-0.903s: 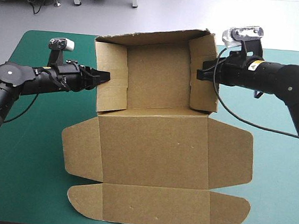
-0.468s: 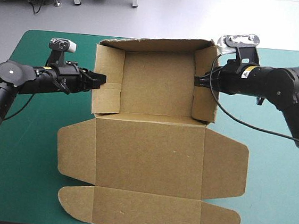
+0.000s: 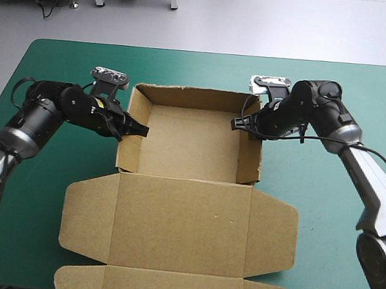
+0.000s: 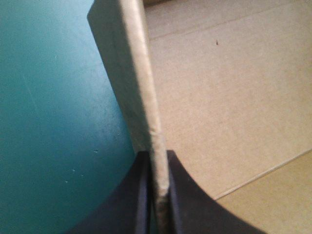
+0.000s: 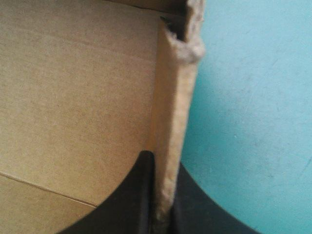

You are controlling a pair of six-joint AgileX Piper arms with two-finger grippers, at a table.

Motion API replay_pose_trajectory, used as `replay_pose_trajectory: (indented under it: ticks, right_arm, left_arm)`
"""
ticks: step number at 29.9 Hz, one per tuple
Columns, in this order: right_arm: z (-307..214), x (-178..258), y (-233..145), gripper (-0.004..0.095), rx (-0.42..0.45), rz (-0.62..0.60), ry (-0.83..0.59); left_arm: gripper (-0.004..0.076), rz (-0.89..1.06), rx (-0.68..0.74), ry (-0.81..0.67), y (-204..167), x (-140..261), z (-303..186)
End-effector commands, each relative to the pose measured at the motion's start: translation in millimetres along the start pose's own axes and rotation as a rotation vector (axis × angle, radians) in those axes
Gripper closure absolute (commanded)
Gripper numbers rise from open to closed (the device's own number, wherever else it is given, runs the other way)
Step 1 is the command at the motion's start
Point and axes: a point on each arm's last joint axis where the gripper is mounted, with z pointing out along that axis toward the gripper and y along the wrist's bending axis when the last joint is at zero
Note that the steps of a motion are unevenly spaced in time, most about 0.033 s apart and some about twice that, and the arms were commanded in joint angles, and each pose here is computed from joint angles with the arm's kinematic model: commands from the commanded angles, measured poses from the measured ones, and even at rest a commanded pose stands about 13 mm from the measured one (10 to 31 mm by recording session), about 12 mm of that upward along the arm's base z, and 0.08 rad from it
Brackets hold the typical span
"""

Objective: Fold the box

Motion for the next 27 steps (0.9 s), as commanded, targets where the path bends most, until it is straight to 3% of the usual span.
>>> replay_pose_trajectory:
  ticks: [1, 10, 16, 22, 27]
  right_arm:
    - [3.9, -7.3, 3.5, 0.0913, -0.023, -0.024, -0.029]
    - [39.4, -12.9, -2.8, 0.0912, -0.017, -0.032, -0.003]
    - [41.0, -15.7, -5.5, 0.0902, 0.013, -0.089, -0.03]
    - [41.0, -16.0, -6.0, 0.0724, 0.019, -0.151, -0.032]
    - [40.2, -16.6, -5.6, 0.0579, 0.017, -0.146, -0.04]
  left_arm:
    - [0.0734, -0.032, -0.011, -0.052, -2.0, -13.4, 5.1]
    - [0.0734, -0.038, -0.074, 0.189, 19.4, -4.9, 98.8]
    - [0.0734, -0.018, -0.079, 0.247, 21.9, -2.7, 108.9]
    - [0.072, 0.075, -0.07, 0.301, 16.6, -17.9, 86.2]
    - [0.0548, 0.083, -0.068, 0.333, 12.9, -27.0, 70.5]
